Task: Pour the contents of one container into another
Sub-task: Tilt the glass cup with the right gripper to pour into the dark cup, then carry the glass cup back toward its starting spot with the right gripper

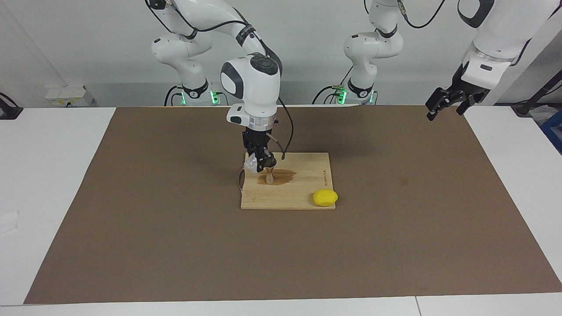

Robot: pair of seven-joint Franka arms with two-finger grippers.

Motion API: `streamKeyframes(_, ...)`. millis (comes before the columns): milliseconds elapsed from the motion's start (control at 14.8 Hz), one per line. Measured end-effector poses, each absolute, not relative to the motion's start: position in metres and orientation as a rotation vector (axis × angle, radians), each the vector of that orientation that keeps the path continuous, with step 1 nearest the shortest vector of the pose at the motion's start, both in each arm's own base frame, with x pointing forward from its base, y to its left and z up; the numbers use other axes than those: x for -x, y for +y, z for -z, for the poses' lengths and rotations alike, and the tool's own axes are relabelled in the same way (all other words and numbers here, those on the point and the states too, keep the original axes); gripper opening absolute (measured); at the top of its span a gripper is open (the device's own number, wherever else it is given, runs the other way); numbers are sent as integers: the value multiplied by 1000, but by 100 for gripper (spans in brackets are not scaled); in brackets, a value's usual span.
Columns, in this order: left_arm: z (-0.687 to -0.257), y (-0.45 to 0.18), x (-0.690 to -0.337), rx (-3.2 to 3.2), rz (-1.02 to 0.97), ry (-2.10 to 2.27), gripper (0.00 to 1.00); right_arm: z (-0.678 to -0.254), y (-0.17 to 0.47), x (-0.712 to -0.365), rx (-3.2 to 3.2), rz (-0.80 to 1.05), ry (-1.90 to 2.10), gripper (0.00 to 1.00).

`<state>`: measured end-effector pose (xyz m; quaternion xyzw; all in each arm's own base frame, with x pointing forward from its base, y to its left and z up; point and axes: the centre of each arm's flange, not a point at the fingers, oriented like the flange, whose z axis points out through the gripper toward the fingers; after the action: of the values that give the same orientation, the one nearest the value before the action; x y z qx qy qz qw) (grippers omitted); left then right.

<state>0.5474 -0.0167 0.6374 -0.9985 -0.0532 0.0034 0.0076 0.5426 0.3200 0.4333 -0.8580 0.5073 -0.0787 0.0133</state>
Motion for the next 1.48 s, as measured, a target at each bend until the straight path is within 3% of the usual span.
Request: streamKeyframes(1482, -638, -15, -544, 3121, -24, -161, 100, -424, 255, -583, 2259, -331, 1780, 51)
